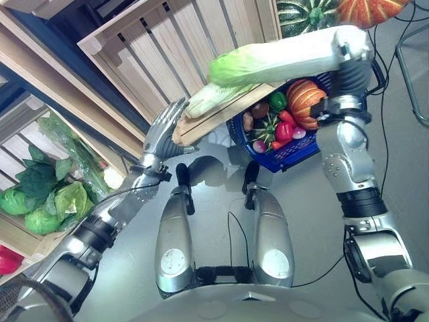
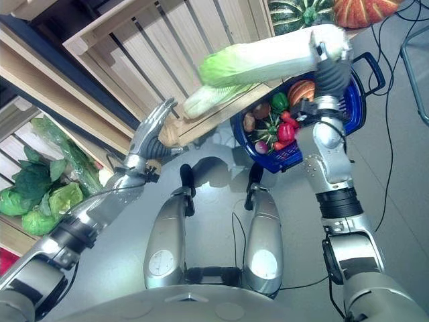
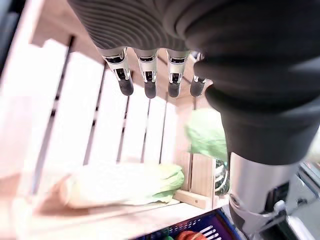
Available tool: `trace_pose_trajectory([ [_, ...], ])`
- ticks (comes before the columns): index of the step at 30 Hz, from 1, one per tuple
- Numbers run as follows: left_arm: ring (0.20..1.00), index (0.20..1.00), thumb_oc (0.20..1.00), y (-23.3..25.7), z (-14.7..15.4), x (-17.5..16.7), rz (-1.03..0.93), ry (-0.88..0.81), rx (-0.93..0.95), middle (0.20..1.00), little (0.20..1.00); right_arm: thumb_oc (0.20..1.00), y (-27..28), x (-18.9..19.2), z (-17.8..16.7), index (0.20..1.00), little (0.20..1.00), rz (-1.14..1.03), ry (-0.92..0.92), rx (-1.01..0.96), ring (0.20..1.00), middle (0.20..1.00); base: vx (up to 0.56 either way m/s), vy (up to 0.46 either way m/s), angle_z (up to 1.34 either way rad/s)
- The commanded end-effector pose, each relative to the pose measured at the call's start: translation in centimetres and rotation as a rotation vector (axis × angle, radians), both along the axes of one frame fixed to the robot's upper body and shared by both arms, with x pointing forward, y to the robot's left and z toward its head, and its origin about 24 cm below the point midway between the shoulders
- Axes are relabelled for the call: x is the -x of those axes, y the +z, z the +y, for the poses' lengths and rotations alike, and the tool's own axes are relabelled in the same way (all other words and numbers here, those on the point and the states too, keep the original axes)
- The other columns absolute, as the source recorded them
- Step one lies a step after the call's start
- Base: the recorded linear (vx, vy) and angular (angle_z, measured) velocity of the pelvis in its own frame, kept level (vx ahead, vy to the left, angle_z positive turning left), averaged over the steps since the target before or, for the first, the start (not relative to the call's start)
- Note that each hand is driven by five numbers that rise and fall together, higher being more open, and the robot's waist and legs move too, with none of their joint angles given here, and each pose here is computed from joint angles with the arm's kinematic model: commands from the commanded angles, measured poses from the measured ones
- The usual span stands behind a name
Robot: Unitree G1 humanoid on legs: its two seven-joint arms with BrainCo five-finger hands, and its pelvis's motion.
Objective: Pick up fruits and vegetables into the basket
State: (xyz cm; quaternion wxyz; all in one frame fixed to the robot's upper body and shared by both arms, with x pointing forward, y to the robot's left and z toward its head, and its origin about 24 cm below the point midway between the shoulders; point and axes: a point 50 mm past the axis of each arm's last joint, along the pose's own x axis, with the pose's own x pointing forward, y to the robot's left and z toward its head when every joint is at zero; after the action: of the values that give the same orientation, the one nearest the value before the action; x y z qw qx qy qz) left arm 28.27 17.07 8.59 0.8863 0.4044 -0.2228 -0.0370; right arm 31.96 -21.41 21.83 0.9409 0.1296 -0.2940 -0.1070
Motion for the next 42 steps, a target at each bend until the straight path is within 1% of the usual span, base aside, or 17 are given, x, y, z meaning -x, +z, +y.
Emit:
trace_pose_trajectory([
  [1,1.0,1.0,1.0,3.3,-0.9,1.7,-0.162,-0.122,0.163,1.0,1.0,0.2,4.3,2.9,-1.8,0.2,0.2,-0.26,-0.094,0.039,0.2,0.2,0.0,0.0,0.0],
  [8,1.0,1.0,1.0,4.2,0.3,3.1,-0.261,-0.082,0.266,1.0,1.0,0.2,3.6,4.3,-4.2,0.2,0.2,-0.251,-0.261,0.082,0.2,0.2,-0.01,-0.038,0.0],
  [13,1.0,1.0,1.0,5.3,1.5,3.3,-0.366,0.008,0.277,1.0,1.0,0.2,2.1,5.4,-5.2,0.2,0.2,-0.229,-0.332,0.102,0.2,0.2,-0.01,-0.039,-0.01],
  [16,1.0,1.0,1.0,5.9,1.8,3.2,-0.426,0.043,0.262,1.0,1.0,0.2,1.6,5.8,-5.2,0.2,0.2,-0.221,-0.35,0.113,0.2,0.2,0.0,0.0,0.0],
  [20,1.0,1.0,1.0,8.6,2.2,2.5,-0.588,0.105,0.238,1.0,1.0,0.2,0.5,6.4,-4.5,0.2,0.2,-0.209,-0.355,0.117,0.2,0.2,-0.02,-0.01,-0.04],
  [26,1.0,1.0,1.0,11.0,2.0,1.2,-0.688,0.139,0.223,1.0,1.0,0.2,-0.7,6.8,-4.0,0.2,0.2,-0.196,-0.348,0.068,0.2,0.2,-0.02,-0.005,-0.09],
  [30,1.0,1.0,1.0,12.2,1.8,0.0,-0.702,0.166,0.195,1.0,1.0,0.2,-1.1,5.8,-3.5,0.2,0.2,-0.15,-0.311,0.057,0.2,0.2,-0.03,-0.015,-0.12],
  [32,1.0,1.0,1.0,12.7,1.6,-0.8,-0.691,0.175,0.211,1.0,1.0,0.2,-1.1,5.1,-3.1,0.2,0.2,-0.13,-0.294,0.048,0.2,0.2,-0.01,-0.026,-0.13],
  [41,1.0,1.0,1.0,13.7,0.9,-4.3,-0.558,0.228,0.292,1.0,1.0,0.2,0.1,2.1,-2.5,0.2,0.2,-0.056,-0.266,0.047,0.2,0.2,0.0,-0.011,-0.09],
  [42,1.0,1.0,1.0,13.6,0.8,-5.0,-0.513,0.242,0.301,1.0,1.0,0.2,0.5,1.7,-2.4,0.2,0.2,-0.048,-0.267,0.055,0.2,0.2,0.0,0.0,0.0],
])
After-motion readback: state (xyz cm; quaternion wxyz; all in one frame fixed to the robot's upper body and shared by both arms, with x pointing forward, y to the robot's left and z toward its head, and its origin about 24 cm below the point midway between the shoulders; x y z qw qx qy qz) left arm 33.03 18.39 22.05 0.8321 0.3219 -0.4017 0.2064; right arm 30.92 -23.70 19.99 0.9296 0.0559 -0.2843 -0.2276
